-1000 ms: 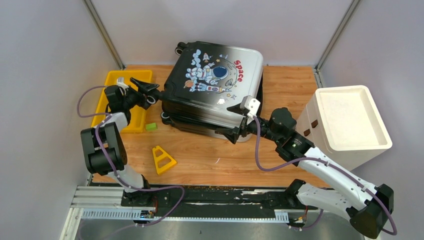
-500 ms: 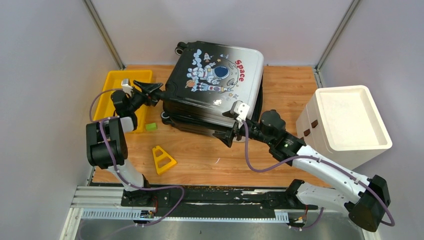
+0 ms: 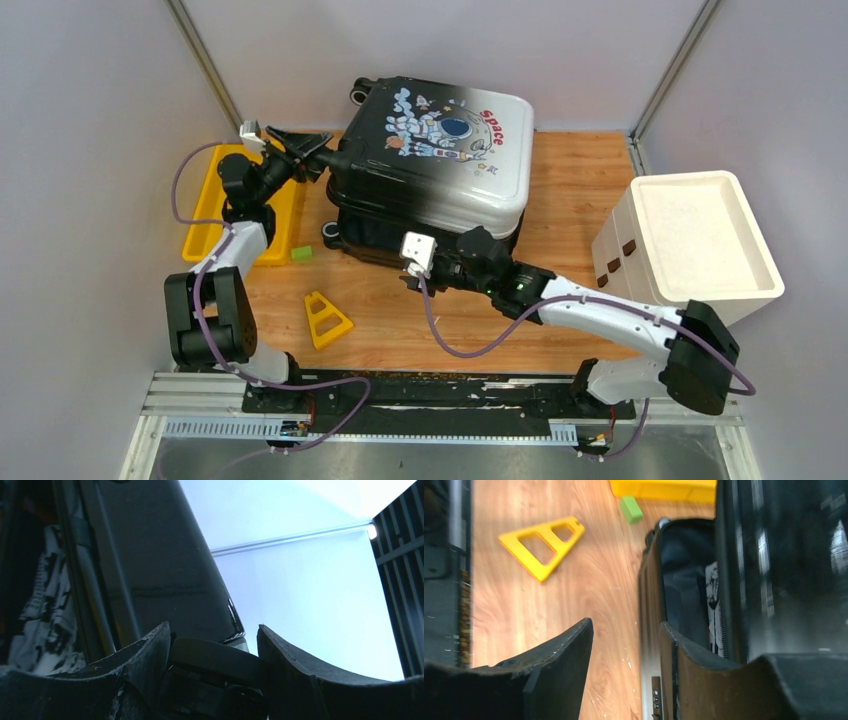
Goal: Open, take out, and arrange the luggage
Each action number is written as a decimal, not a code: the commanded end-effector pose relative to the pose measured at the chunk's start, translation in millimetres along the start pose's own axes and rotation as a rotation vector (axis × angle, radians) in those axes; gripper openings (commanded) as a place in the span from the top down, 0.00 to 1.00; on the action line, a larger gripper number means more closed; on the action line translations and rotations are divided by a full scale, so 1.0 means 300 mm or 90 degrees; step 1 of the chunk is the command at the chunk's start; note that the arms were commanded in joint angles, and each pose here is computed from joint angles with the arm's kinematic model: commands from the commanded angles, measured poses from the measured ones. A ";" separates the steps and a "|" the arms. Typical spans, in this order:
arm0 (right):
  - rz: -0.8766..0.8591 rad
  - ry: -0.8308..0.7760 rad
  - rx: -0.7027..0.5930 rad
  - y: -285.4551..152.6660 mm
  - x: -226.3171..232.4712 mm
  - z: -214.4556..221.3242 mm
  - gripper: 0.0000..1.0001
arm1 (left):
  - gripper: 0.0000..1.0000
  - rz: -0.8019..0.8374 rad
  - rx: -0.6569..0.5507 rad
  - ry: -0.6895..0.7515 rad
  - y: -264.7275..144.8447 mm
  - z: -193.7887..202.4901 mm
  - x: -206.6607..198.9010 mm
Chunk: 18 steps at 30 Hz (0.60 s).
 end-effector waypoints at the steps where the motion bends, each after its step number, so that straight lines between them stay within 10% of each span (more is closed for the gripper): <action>1: 0.089 -0.083 0.014 0.055 -0.107 -0.001 0.54 | 0.38 0.073 -0.018 0.090 0.005 -0.060 -0.243; 18: 0.372 -0.274 0.086 0.103 -0.413 0.144 0.75 | 0.35 0.075 -0.016 0.143 0.029 -0.118 -0.366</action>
Point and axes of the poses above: each gripper's point midway between its finger pads, its own y axis out along the fingers, its own x axis along the line the jaws close on, z = x × y, the point moved 1 cm from there along -y, back along the fingers, and after that the axes turned 10 degrees about y, right-handed, at the moved point
